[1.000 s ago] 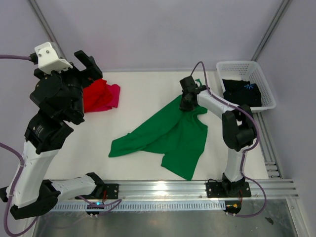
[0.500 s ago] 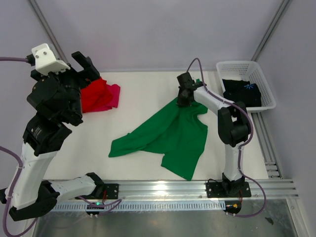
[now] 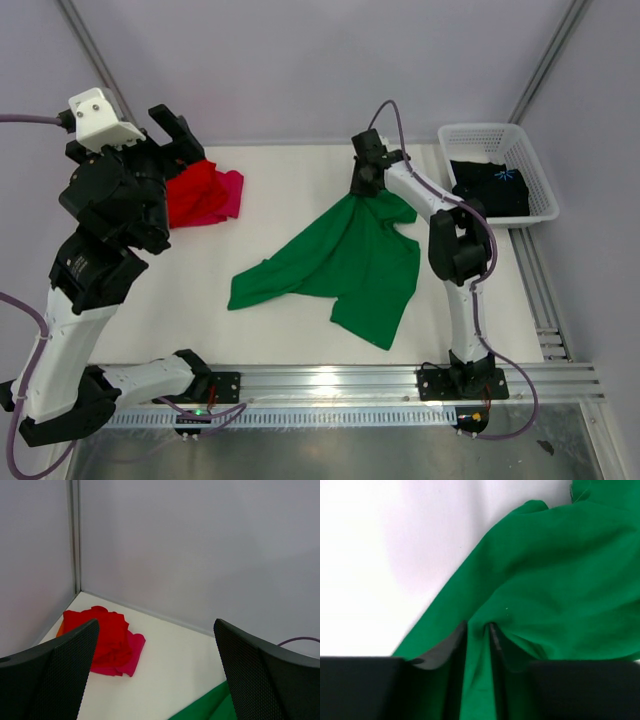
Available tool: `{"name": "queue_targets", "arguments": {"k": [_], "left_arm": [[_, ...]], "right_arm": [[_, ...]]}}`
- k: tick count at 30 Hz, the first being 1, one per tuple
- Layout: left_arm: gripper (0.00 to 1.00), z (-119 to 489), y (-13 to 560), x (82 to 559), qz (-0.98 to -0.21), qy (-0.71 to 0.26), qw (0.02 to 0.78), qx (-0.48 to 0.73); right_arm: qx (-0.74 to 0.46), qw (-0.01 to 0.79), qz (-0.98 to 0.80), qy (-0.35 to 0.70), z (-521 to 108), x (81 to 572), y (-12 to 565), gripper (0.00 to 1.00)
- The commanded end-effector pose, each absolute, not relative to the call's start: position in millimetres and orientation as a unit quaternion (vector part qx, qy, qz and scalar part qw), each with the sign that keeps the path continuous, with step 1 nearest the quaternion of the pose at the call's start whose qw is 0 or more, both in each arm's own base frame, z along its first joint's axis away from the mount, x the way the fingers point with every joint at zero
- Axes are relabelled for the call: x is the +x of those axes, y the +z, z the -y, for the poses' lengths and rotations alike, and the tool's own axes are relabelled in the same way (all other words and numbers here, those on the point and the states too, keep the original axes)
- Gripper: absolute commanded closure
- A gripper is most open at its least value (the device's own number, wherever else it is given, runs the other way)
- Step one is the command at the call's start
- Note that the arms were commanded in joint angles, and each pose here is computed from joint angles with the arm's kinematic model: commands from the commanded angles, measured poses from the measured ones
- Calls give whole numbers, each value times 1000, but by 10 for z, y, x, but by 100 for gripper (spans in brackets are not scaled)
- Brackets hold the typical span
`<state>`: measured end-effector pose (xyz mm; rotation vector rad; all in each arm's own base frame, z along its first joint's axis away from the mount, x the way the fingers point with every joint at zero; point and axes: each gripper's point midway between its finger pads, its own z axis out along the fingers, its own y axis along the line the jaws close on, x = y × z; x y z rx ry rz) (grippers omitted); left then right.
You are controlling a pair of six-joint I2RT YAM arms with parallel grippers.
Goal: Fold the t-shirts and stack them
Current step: Flatten out the tshirt
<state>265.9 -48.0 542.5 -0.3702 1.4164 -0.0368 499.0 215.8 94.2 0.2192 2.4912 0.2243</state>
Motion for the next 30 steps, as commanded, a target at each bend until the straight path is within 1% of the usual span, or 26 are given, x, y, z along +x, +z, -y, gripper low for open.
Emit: {"name": "queue_targets", "arguments": {"k": [1,2,3,6,7,9,10,11,12,13,14,15,18,21,24,30], "left_arm": [[1,422,5474,2634,-637,-16,749,-184],[1,422,5474,2633,-637,-16,749,-184],[1,419,5475,2631,-637,-16,749,-184],[1,430,5455,2645,-639,-13,747,-181],[1,440,5453,2653,-639,-14,748,-181],[1,463,5441,2672,-640,-15,747,-179],[1,482,5427,2690,-641,-15,746,-178],[1,499,5423,2699,-642,-17,746,-176],[1,511,5411,2711,-643,-17,745,-175],[1,542,5398,2736,-645,-17,744,-173],[1,552,5395,2748,-645,-18,744,-172],[1,564,5392,2759,-646,-18,744,-172],[1,616,5385,2798,-647,-23,744,-169],[1,673,5369,2839,-649,-28,742,-165],[1,722,5362,2870,-650,-36,741,-163],[1,785,5380,2907,-652,-44,740,-160]], "right_arm": [[69,306,-947,75,-2136,5012,936,68],[71,301,-948,72,-2120,4978,906,59],[71,303,-948,71,-2103,4955,909,58],[71,313,-944,72,-2017,4796,1004,56],[67,319,-943,74,-1967,4655,1112,55],[59,336,-936,82,-1941,4558,1246,55],[55,322,-942,77,-1893,4398,1155,55],[53,335,-937,86,-1868,4318,1318,55],[50,330,-938,88,-1854,4228,1323,55],[48,307,-947,82,-1805,4043,1182,55],[48,306,-947,87,-1784,3937,1238,55],[49,285,-954,78,-1724,3759,1081,55],[54,276,-957,77,-1673,3490,1028,55],[66,238,-966,78,-1589,3129,736,55],[70,223,-969,82,-1569,2963,544,55],[70,233,-966,92,-1601,2991,386,55]]}}
